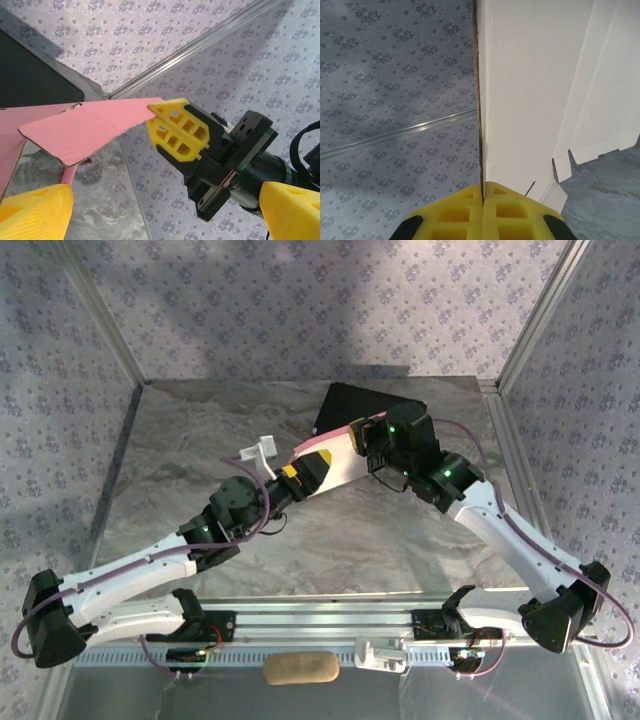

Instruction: Fold the paper box

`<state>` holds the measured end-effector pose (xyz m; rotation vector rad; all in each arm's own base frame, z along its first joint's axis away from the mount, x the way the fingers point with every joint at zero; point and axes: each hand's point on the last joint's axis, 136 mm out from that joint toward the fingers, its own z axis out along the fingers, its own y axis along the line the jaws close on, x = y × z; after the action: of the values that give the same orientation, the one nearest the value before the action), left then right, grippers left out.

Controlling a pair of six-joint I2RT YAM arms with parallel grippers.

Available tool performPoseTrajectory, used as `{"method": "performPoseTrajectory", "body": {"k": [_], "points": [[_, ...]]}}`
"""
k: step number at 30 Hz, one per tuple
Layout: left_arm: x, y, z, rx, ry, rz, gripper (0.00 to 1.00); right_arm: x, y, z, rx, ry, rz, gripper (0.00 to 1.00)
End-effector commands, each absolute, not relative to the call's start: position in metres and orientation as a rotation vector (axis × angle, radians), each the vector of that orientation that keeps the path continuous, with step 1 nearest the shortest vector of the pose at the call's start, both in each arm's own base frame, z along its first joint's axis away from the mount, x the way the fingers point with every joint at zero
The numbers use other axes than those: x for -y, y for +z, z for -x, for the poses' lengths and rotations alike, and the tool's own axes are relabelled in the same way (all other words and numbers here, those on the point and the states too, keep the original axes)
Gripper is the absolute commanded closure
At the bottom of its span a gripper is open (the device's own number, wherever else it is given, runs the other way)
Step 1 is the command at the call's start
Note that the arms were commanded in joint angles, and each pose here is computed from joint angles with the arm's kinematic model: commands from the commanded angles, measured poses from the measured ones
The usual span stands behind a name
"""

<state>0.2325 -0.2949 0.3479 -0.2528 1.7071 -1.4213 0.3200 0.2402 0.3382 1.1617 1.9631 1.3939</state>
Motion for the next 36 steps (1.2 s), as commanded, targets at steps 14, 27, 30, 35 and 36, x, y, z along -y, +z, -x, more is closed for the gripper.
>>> {"method": "performPoseTrajectory", "body": {"k": [14,27,30,35,36], "points": [[0.258,0.353,-0.258,-1.645,-1.463,0.424,0.24,-0.241,0.350,-0.316,-1.931,1.450,-1.162,1.00],[0.245,0.345,-0.259,-1.692,-1.401,0.423,0.45,-0.242,0.351,-0.316,-1.931,1.454,-1.160,1.00],[0.250,0.341,-0.260,-1.734,-1.386,0.399,0.48,-0.243,0.349,-0.316,-1.933,1.452,-1.163,1.00],[0.258,0.334,-0.263,-1.796,-1.354,0.365,0.58,-0.244,0.348,-0.316,-1.935,1.453,-1.162,1.00],[0.259,0.334,-0.263,-1.801,-1.350,0.361,0.59,-0.243,0.348,-0.316,-1.934,1.451,-1.165,1.00]]}}
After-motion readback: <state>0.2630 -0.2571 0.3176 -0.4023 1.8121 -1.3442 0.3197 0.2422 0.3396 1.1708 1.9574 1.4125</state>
